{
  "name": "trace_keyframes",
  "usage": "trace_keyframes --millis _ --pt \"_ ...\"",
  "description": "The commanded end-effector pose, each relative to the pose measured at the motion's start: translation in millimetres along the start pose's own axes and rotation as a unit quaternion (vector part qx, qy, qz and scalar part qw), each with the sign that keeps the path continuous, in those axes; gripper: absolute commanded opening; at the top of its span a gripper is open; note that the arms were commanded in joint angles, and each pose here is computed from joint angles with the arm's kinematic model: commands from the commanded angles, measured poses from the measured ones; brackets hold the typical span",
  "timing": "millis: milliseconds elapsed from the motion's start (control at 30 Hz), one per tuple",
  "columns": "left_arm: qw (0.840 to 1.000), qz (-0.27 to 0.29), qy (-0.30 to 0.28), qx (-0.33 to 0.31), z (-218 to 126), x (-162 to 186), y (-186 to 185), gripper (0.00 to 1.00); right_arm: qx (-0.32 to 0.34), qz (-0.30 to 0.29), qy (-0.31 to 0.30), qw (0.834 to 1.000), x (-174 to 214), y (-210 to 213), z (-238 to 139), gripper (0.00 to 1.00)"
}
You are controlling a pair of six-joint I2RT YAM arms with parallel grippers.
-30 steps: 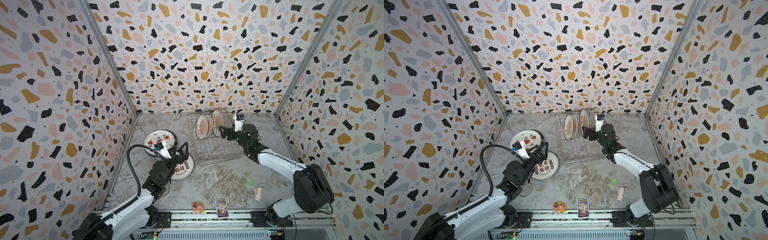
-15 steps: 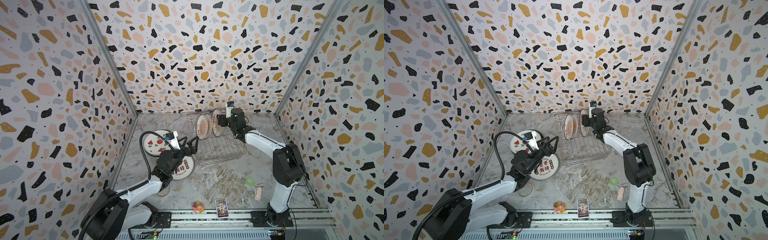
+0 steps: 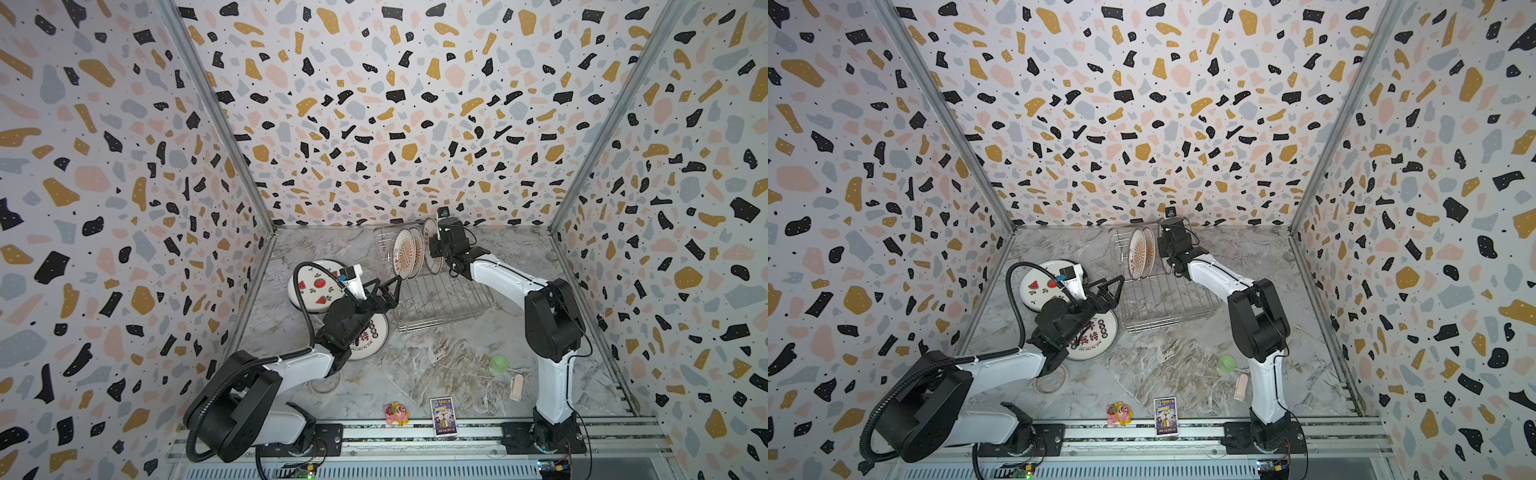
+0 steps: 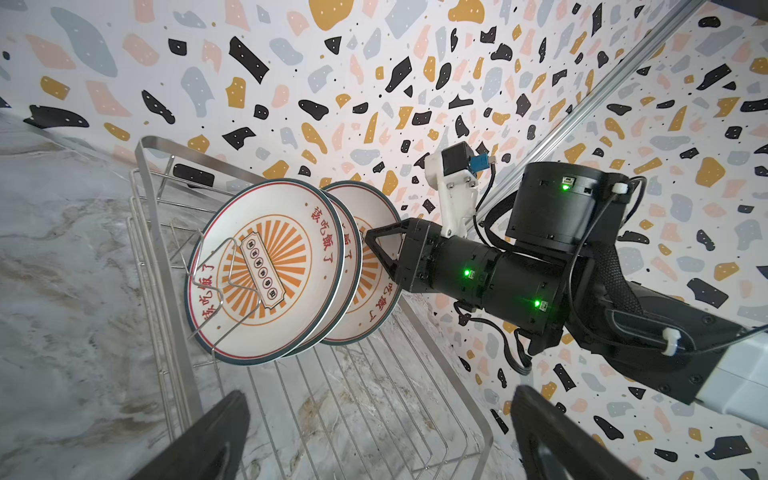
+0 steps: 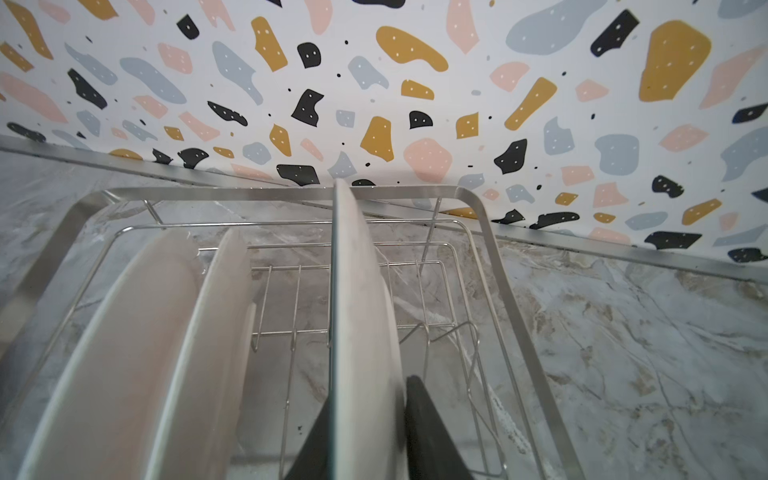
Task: Unload the plates from the dish rack
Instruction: 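Close the right gripper on the rim of a sunburst plate in the rack, then lift the sunburst plate up out of the rack with the right gripper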
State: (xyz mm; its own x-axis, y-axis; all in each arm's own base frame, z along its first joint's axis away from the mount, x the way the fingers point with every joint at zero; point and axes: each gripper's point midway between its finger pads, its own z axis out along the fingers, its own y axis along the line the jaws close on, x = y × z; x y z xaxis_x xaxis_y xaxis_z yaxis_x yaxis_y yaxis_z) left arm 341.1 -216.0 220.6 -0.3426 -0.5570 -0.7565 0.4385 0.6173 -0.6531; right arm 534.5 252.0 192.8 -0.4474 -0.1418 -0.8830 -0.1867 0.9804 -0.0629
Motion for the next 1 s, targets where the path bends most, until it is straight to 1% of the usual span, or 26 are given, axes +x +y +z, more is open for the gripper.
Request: trace_keyframes --millis 0,100,167,233,433,500,767,967 --pt "0.999 0.000 -0.034 0.033 0 -19 -19 1.00 0.035 0.000 -0.010 0.999 -17 -14 -9 0.20" --pt "0.999 0.000 -0.034 0.033 -1 -19 -19 1.00 0.036 -0.004 -0.010 0.999 -17 -11 -9 0.19" --pt "0.999 -0.002 -0.033 0.036 -1 -18 -20 1.00 0.043 -0.007 -0.009 0.999 -18 -11 -9 0.16" --pt "0.999 -0.003 -0.032 0.039 -2 -18 -20 1.00 0.055 -0.010 -0.009 0.998 -19 -12 -9 0.13" --pt "0.998 0.005 -0.033 0.050 -7 -22 -28 1.00 0.103 -0.032 -0.018 0.994 -29 -15 -13 0.08" --pt "0.998 0.006 -0.036 0.048 -11 -23 -28 1.00 0.116 -0.034 -0.025 0.992 -35 -18 -18 0.08" --pt "0.998 0.014 -0.046 0.039 -25 -27 -26 1.00 0.119 -0.033 -0.063 0.990 -60 -16 -46 0.05" --pt "0.998 0.017 -0.051 0.040 -35 -29 -27 1.00 0.138 -0.033 -0.086 0.986 -80 -23 -71 0.04"
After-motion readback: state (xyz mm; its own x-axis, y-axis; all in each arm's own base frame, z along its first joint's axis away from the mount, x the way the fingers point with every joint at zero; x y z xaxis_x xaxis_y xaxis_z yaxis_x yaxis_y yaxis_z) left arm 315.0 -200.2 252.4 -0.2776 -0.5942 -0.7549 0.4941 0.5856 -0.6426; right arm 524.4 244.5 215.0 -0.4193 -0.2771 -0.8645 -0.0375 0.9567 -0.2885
